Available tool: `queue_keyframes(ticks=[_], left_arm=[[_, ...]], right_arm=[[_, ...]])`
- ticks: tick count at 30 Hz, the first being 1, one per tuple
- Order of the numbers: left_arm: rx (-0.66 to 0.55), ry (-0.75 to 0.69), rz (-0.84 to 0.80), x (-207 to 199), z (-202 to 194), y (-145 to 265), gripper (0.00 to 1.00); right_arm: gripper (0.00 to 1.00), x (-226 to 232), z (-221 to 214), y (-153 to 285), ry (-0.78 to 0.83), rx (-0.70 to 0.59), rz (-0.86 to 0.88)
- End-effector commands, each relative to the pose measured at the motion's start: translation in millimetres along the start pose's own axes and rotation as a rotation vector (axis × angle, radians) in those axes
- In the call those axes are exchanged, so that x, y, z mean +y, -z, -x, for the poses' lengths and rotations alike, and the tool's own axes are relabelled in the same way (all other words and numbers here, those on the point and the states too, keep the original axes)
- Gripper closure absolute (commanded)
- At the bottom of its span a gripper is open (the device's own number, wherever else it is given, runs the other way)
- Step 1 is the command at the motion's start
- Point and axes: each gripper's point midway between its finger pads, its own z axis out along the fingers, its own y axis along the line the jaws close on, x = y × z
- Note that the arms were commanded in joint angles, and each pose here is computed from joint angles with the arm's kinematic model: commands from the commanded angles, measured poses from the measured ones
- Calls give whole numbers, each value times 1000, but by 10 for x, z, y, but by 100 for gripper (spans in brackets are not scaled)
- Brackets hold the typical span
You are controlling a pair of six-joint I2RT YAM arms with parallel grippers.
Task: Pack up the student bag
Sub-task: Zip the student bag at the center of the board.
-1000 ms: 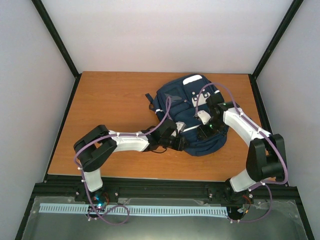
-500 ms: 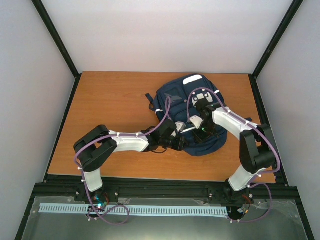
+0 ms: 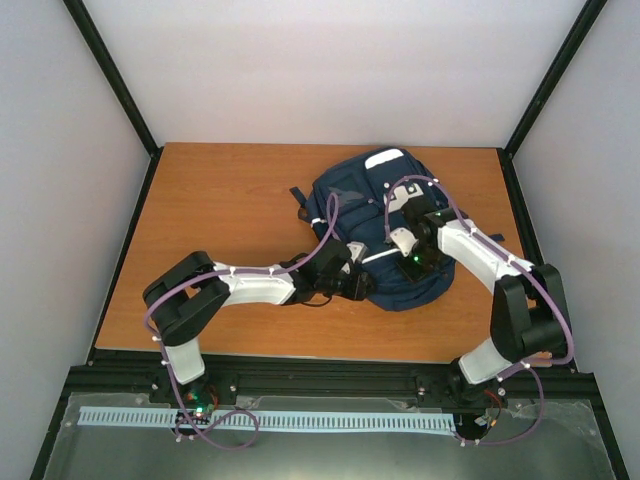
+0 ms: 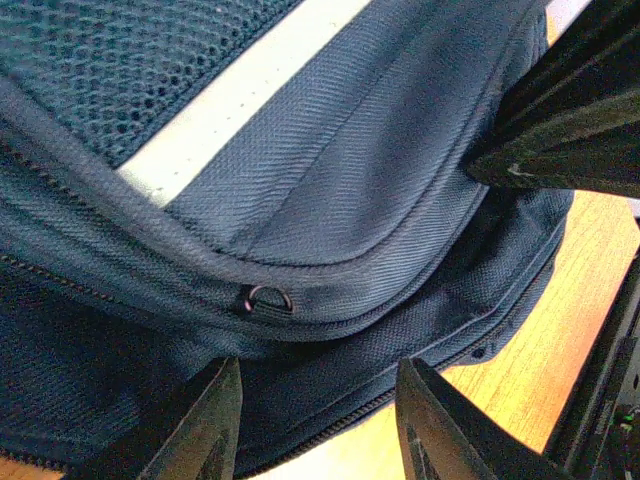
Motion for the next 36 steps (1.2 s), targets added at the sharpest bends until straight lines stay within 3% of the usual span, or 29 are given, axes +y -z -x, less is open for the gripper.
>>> queue_keyframes(ticks=[1,12,20,26,36], left_arm=[[-61,0,21,-29,122,154,55],[-136,19,12,-114,287,315,51],[-267,-399,138,-99,572,638,51],[-327,-657,85,-160,527,565,50],[-389,-885,47,-324,645,411,51]], right_arm=[[97,-46,88,175,23,-95,-39],[97,-3,-106,236,99,-42,-35],[97,74,-119,329,133,-54,-4],[97,115,-91,402,160,-57,22],[97,172,-115,417,185,-43,55]])
